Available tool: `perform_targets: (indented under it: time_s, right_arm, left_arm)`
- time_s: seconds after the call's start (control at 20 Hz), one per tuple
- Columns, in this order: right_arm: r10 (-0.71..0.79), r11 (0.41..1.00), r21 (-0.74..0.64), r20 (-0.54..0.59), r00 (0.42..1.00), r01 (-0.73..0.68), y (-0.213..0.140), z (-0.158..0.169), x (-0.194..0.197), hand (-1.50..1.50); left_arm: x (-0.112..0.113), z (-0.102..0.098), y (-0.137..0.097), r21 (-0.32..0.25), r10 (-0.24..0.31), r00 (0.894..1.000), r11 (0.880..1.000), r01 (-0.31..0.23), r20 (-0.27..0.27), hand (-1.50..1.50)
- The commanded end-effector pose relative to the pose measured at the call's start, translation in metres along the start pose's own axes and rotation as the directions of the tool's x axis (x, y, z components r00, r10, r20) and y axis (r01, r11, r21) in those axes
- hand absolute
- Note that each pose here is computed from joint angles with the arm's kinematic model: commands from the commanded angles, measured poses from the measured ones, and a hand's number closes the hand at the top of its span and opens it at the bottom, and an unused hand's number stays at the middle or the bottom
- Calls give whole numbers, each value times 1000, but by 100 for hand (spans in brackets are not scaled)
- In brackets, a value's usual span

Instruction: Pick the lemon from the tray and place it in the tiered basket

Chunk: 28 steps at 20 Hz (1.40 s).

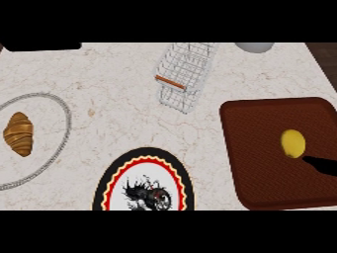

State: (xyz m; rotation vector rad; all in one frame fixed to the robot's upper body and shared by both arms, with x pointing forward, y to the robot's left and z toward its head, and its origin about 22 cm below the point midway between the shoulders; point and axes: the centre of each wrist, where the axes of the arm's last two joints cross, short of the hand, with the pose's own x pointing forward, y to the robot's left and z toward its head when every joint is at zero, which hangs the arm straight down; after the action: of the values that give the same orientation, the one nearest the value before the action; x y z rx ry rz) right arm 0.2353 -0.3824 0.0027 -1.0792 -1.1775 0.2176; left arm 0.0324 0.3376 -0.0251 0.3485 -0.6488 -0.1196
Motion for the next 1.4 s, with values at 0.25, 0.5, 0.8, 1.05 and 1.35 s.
perform_targets:
  time_s: [0.25,0.5,0.8,1.05,1.35]
  right_arm:
    - [237,947,252,-136,962,-197,14,3,12,-150]
    - [253,950,235,-203,946,-203,22,-3,37,-150]
    - [341,927,265,-302,890,-265,25,-8,47,-150]
    - [380,915,276,-338,861,-295,38,-3,53,-150]
    - [415,906,248,-355,838,-344,50,1,61,-150]
  left_arm:
    - [109,-14,-15,-115,142,826,989,-94,546,0]
    - [114,-19,-18,-146,173,813,983,-109,556,0]
    - [116,-24,-18,-152,185,802,981,-119,568,0]
    - [119,-27,-15,-166,196,798,979,-122,569,0]
    - [117,-31,-10,-155,196,797,979,-130,571,0]
